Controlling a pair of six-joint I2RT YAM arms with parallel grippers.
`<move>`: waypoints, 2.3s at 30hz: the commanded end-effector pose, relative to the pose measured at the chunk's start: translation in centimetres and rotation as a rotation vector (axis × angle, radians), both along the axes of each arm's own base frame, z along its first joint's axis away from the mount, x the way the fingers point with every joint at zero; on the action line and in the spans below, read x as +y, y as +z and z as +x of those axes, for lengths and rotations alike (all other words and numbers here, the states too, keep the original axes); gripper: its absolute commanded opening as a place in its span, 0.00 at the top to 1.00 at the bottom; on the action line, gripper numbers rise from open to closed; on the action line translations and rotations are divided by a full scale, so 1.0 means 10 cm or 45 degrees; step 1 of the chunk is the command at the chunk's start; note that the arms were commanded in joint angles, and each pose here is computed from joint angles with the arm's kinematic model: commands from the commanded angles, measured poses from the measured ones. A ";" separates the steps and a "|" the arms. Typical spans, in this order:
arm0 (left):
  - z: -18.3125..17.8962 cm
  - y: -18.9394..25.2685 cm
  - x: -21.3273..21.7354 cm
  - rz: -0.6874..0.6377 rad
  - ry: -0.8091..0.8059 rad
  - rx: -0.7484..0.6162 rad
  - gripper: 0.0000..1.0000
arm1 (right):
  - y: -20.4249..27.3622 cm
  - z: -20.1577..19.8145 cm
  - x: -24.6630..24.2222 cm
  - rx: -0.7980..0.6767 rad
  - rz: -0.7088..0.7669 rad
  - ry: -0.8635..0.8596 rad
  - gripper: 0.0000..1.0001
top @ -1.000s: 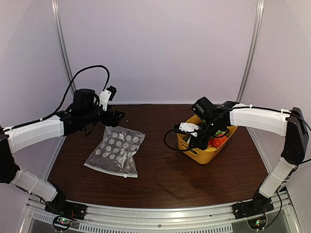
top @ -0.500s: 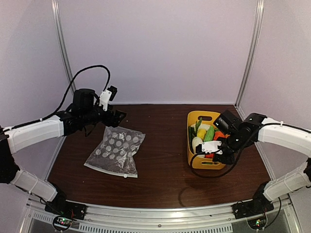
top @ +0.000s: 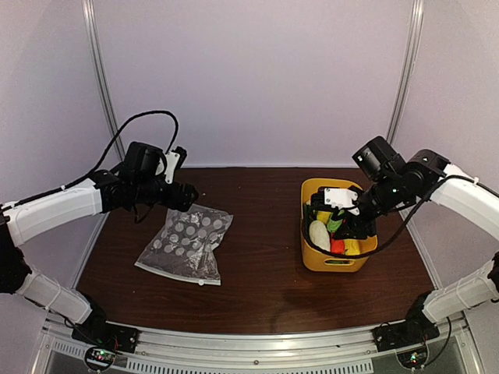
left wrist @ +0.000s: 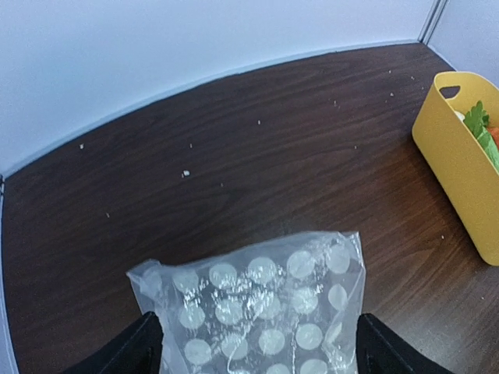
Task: Place the food in the zip-top bag and seal the zipper
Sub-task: Adjust the bin at the center of the board, then pick up the zipper food storage bag at the center of the board, then pass from the left arm to the right
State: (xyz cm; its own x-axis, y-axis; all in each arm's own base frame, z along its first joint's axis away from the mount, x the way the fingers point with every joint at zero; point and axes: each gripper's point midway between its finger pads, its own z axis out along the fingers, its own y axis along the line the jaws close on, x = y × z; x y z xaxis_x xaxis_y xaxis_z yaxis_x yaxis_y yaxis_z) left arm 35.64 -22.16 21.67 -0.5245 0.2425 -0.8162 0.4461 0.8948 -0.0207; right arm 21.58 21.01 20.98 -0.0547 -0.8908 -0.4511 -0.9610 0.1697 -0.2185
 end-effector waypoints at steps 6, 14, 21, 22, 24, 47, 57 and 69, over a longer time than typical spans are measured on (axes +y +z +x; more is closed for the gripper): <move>-0.76 -0.61 0.23 -0.054 0.186 0.382 0.13 | 0.37 0.33 0.74 0.045 0.490 -0.058 0.48; -1.12 -1.10 -0.07 0.258 0.047 0.444 0.18 | 0.20 0.52 1.01 0.131 0.509 -0.038 0.49; -1.12 -1.46 -0.12 0.431 0.167 0.547 0.36 | 0.27 0.51 0.98 0.112 0.515 -0.048 0.49; -1.11 -1.47 -0.11 0.438 0.199 0.548 0.39 | 0.28 0.50 0.96 0.103 0.515 -0.049 0.49; -1.06 -1.48 -0.12 0.429 0.243 0.543 0.50 | 0.29 0.48 0.91 0.075 0.516 -0.058 0.49; -0.40 0.31 -1.11 -0.197 0.032 0.144 1.00 | 0.58 0.69 0.64 -0.066 0.592 -0.207 0.50; -0.12 1.59 -0.95 -1.032 0.091 -0.059 1.00 | 1.09 0.98 0.85 -0.068 0.770 -0.205 0.43; -0.31 1.69 -0.71 -1.417 0.057 0.113 1.00 | 1.25 0.90 1.36 -0.265 0.643 -0.066 0.47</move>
